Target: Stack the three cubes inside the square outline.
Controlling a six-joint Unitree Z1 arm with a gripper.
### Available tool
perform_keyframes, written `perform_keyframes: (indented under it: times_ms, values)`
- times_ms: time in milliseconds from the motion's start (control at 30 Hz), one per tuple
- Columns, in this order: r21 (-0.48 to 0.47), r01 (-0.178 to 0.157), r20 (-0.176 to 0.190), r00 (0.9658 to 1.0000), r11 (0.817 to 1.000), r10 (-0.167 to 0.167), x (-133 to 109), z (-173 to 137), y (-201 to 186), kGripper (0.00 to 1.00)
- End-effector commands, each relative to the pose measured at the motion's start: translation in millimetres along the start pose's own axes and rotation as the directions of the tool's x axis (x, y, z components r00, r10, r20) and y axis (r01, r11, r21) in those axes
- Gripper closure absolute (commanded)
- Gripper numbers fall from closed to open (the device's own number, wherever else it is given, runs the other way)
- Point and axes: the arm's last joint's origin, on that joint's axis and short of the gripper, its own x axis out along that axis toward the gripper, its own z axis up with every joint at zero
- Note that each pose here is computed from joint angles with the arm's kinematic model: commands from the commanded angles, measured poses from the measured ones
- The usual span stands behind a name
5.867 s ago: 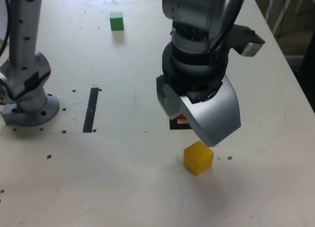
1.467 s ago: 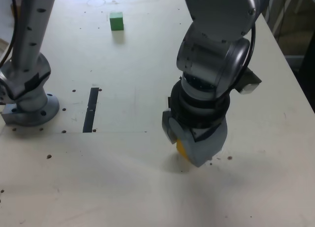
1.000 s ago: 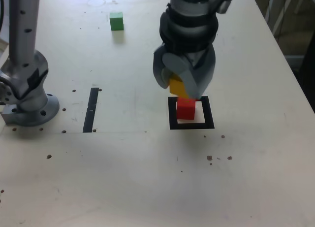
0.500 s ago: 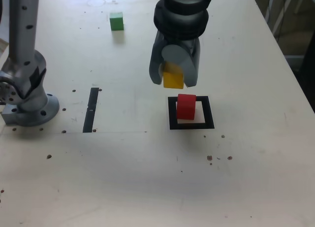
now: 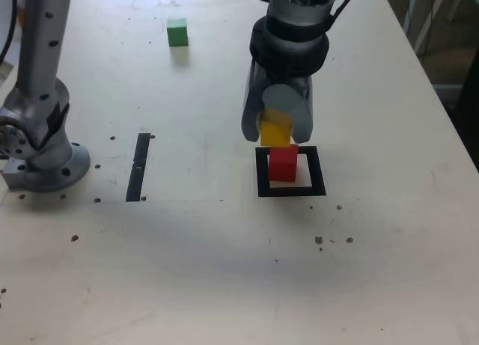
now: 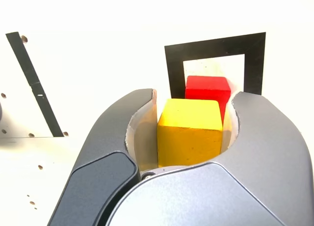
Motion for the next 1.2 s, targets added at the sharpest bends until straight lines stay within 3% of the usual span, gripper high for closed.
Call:
perform_keyframes:
  times_ms: [0,367,500,633,1067,1167]
  values:
    - [-0.006,0.005,0.001,1.0000,1.000,-0.005,1.2,2.4,1.3,0.74]
    - [-0.010,0.024,-0.001,0.9997,1.000,-0.024,18.2,9.2,4.5,0.73]
    - [-0.008,0.023,0.001,0.9997,1.000,-0.023,20.3,9.0,4.4,0.69]
    - [-0.008,0.022,0.003,0.9998,1.000,-0.022,20.3,8.9,4.6,0.64]
    - [-0.009,0.026,0.013,0.9996,1.000,-0.025,18.2,7.0,4.7,0.64]
    - [-0.009,0.026,0.011,0.9996,1.000,-0.026,18.0,6.2,4.8,0.58]
